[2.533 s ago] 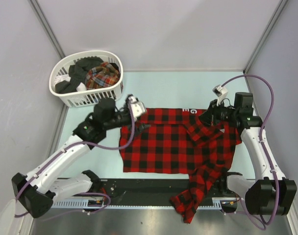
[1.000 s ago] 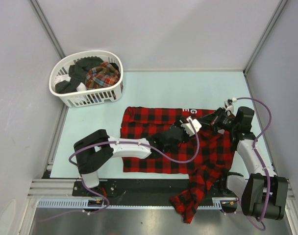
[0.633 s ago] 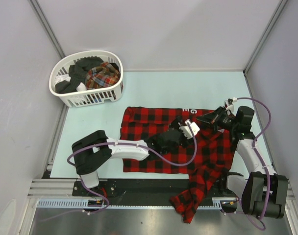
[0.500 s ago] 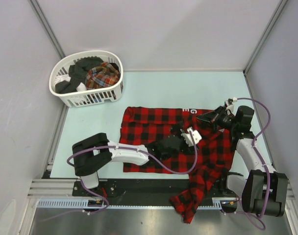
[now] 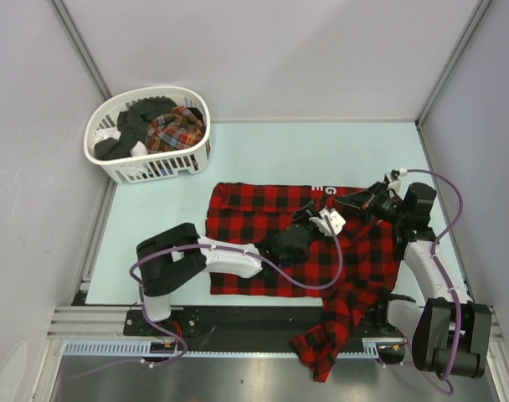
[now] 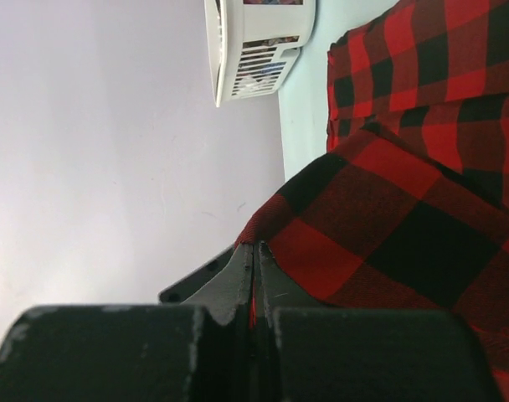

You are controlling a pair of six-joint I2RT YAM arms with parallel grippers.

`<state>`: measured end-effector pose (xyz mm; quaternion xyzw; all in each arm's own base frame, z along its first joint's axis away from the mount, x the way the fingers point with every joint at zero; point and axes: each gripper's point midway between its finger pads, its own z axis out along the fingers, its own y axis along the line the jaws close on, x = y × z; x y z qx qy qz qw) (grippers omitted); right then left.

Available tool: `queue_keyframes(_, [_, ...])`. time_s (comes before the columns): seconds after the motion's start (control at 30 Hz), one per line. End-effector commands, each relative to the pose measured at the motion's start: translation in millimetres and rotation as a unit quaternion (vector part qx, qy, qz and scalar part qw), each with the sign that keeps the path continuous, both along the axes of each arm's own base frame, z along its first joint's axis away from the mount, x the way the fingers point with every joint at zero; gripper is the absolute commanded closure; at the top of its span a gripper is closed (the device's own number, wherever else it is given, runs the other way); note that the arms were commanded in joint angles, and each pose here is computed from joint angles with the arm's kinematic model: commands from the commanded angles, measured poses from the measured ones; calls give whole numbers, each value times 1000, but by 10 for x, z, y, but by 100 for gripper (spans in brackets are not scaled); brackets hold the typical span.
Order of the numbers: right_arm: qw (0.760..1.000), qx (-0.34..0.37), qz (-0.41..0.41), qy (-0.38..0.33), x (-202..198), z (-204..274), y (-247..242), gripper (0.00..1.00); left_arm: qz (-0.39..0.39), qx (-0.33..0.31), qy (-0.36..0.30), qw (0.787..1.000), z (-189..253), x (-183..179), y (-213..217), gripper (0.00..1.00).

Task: Fold and stack the long sleeve shirts
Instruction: Fold the shirt

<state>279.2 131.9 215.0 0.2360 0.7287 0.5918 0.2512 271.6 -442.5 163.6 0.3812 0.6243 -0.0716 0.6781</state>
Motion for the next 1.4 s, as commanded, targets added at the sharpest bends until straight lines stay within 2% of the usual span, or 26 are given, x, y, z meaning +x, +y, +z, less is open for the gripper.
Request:
queue_keyframes(0.0, [1000,7,12,-6,-86,83,24,100,-10,-32,-25,999,340,-25,98,65])
queue_keyframes(0.03, [1000,5,12,-7,-102,85,26,100,-26,-40,-28,998,443,-72,87,87])
queue_keyframes(0.07, [1000,-2,13,-5,-116,48,21,100,-35,-29,-23,999,420,-99,91,97])
queue_keyframes(0.1, [1000,-6,14,-7,-121,41,20,100,-43,-25,-19,999,414,-127,95,100])
queue_keyframes(0.13, [1000,-12,15,-13,-119,54,12,100,-57,-24,-13,998,485,-182,112,100])
queue_keyframes(0.2, [999,-32,17,-23,-111,25,-35,79,-81,-18,2,997,519,-276,107,100])
queue_keyframes(0.23, [998,-41,20,-42,-96,110,-64,68,-108,9,22,994,417,-368,97,100])
queue_keyframes(0.27, [996,-66,28,-57,-96,65,-106,52,-133,11,33,991,482,-459,89,100])
queue_keyframes(0.3, [995,-78,17,-53,-77,33,-236,48,-158,21,40,986,526,-535,49,100])
queue_keyframes(0.33, [993,-94,21,-65,-81,60,-304,44,-180,64,68,979,347,-635,87,100])
queue_keyframes(0.4, [978,-177,25,-107,-38,11,-602,40,-268,70,87,957,456,-933,-14,100])
queue_keyframes(0.43, [970,-222,14,-100,7,-81,-757,36,-305,97,111,941,349,-1091,15,100])
queue_keyframes(0.47, [967,-237,20,-87,39,-78,-854,33,-349,97,125,924,370,-1263,-19,100])
queue_keyframes(0.5, [953,-275,32,-119,85,-121,-990,31,-380,92,128,911,470,-1379,-36,100])
queue_keyframes(0.53, [950,-293,26,-110,141,-160,-1088,28,-399,111,145,898,408,-1479,18,100])
queue_keyframes(0.57, [945,-304,20,-117,230,-142,-1171,28,-435,114,142,882,445,-1638,2,100])
queue_keyframes(0.7, [940,-317,8,-122,672,-239,-1451,35,-496,127,146,846,556,-1916,27,100])
queue_keyframes(0.73, [941,-318,12,-115,744,-302,-1458,41,-500,137,158,841,526,-1948,61,100])
queue_keyframes(0.8, [935,-332,17,-123,906,-325,-1486,46,-514,137,156,832,595,-1989,54,100])
queue_keyframes(0.93, [928,-357,53,-90,1102,-716,-1413,59,-546,149,171,807,596,-2128,84,100])
queue_keyframes(1.0, [922,-372,65,-87,1161,-836,-1366,61,-558,154,175,797,618,-2185,110,100])
queue_keyframes(1.07, [918,-380,76,-81,1213,-983,-1332,61,-584,161,173,777,634,-2293,143,100])
queue_keyframes(1.17, [912,-395,86,-67,1260,-1174,-1348,63,-598,174,175,763,605,-2388,174,100])
queue_keyframes(1.37, [890,-445,101,-3,1192,-1703,-1567,69,-578,184,208,767,492,-2288,180,100])
